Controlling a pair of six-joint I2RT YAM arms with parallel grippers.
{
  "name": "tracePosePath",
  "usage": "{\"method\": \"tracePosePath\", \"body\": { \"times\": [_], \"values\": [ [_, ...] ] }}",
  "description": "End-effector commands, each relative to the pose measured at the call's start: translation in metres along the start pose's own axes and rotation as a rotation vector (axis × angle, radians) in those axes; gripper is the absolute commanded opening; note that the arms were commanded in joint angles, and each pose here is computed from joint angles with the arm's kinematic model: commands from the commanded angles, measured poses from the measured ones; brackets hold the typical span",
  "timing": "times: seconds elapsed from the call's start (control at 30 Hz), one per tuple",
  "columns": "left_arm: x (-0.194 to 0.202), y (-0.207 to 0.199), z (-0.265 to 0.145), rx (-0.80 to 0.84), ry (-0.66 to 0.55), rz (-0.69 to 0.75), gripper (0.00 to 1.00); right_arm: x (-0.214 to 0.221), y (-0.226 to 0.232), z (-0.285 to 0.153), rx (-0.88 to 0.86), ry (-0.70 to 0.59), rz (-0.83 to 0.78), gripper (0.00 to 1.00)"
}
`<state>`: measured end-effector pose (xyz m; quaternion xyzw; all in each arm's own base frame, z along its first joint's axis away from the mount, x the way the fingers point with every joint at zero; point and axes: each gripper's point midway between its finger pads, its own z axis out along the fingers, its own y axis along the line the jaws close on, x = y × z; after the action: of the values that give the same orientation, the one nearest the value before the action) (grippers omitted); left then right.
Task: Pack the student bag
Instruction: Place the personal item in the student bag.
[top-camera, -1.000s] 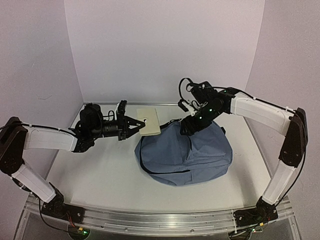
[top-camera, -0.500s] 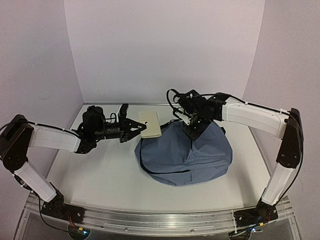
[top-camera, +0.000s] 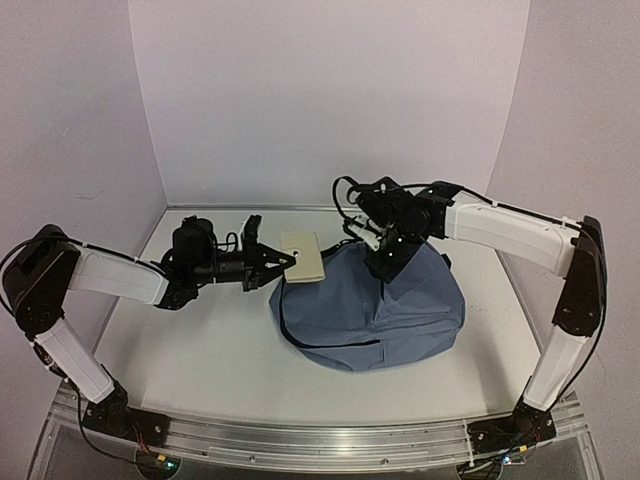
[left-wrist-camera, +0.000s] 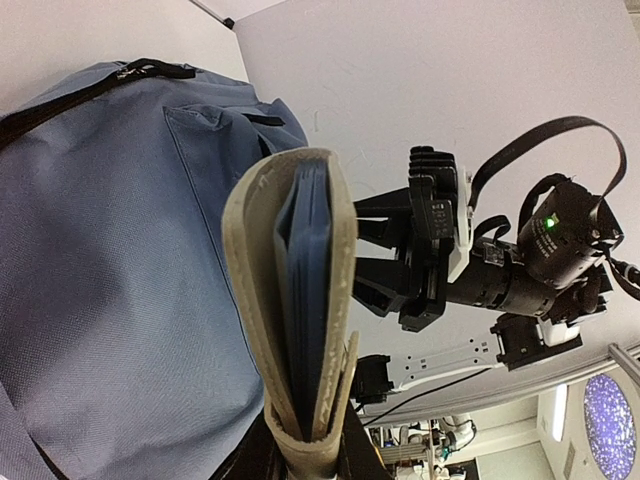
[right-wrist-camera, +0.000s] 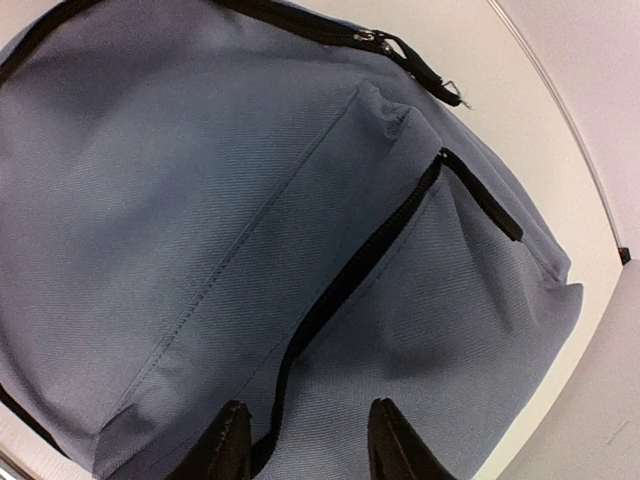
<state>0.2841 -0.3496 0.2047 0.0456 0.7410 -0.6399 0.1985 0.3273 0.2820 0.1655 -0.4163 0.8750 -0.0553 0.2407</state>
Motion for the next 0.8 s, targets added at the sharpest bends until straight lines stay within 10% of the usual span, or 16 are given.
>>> {"method": "tracePosePath", "body": {
  "times": [0.0, 0.17, 0.33, 0.77],
  "values": [
    [-0.009, -0.033, 0.004, 0.098, -0.014, 0.079, 0.0, 0.002, 0.003, 0.006, -0.013, 0.04, -0.008, 0.4],
    [-0.008, -0.032, 0.005, 0.096, -0.009, 0.08, 0.0, 0.006, -0.008, 0.012, 0.062, 0.068, -0.029, 0.31],
    [-0.005, -0.03, 0.01, 0.097, 0.008, 0.082, 0.0, -0.005, -0.014, -0.001, 0.072, 0.025, -0.009, 0.0],
    [0.02, -0.028, 0.08, 0.211, 0.192, 0.072, 0.0, -0.019, -0.006, -0.038, -0.042, -0.105, 0.066, 0.0]
  ]
}}
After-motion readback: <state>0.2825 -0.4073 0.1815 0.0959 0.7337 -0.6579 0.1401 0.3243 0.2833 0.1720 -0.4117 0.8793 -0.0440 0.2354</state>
